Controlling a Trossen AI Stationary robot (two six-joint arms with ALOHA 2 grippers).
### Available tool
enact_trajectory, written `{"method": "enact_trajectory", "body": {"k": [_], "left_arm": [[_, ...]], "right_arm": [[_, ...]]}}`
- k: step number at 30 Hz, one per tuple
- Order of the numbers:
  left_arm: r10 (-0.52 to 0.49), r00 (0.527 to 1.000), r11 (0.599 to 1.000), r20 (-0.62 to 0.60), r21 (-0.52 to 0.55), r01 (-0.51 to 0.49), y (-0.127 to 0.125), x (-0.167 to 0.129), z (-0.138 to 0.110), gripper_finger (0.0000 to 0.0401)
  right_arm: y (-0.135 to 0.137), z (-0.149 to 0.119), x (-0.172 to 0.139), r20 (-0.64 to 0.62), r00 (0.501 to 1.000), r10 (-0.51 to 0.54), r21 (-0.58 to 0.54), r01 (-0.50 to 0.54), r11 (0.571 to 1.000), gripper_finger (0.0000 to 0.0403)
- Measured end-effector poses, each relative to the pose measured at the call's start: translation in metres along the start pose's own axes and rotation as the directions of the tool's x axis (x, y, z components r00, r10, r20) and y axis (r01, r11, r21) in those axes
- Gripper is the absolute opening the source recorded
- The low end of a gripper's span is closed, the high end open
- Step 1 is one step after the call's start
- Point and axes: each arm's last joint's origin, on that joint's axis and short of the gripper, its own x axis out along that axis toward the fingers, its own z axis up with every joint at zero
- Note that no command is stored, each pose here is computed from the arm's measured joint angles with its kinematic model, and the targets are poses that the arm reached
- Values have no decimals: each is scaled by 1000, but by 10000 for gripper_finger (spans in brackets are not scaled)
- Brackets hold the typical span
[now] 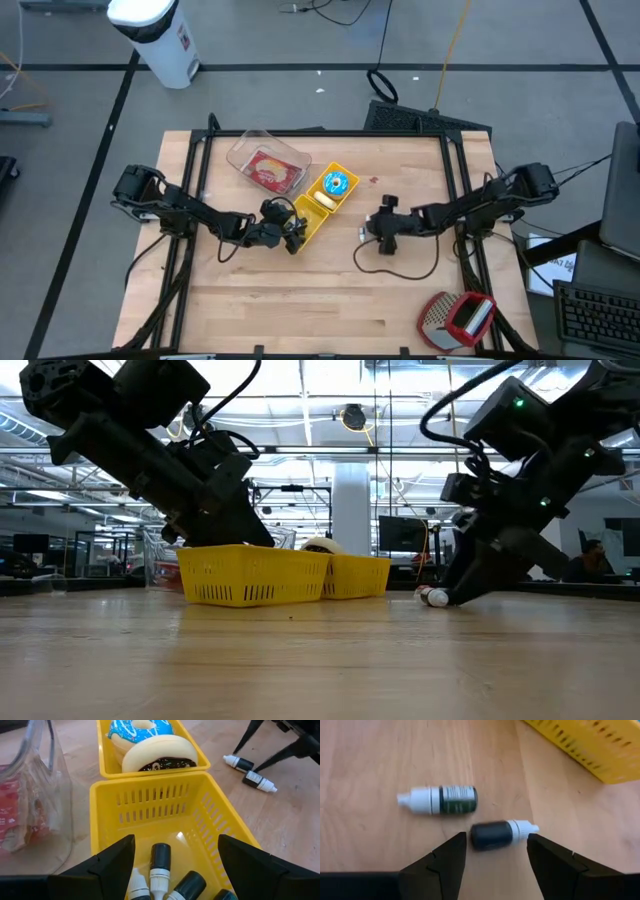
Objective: Pick & Place Food Item
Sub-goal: Put the purple food coloring bottle into the bottom yellow bin
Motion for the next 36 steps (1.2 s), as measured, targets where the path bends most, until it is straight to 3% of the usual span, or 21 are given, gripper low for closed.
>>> {"method": "enact_trajectory", "body": {"k": [5, 9, 13, 16, 30, 36], "left_arm": [[-5, 1000, 1000, -3, 0, 5, 0, 0, 0, 283], [-13, 1000, 1000, 3, -7, 14, -1, 0, 1, 283], [-22, 1000, 1000, 10, -14, 22, -2, 0, 2, 283], [-27, 1000, 999, 17, -20, 27, -2, 0, 3, 283], [-30, 999, 999, 22, -16, 31, -3, 0, 3, 283], [-30, 999, 999, 22, -16, 30, -3, 0, 3, 283]], "right_arm": [[2, 1, -8, 20, 1000, -11, 1, 11, 1000, 201], [-1, 9, -18, 87, 996, -11, 164, -4, 986, 201], [-8, 13, -23, 121, 989, -82, 452, 19, 892, 199], [-8, 13, -22, 120, 989, -85, 558, 3, 830, 196], [3, 2, -2, 25, 998, -55, 553, 32, 833, 194], [5, 2, -2, 22, 1000, 19, 378, -26, 926, 194]]}}
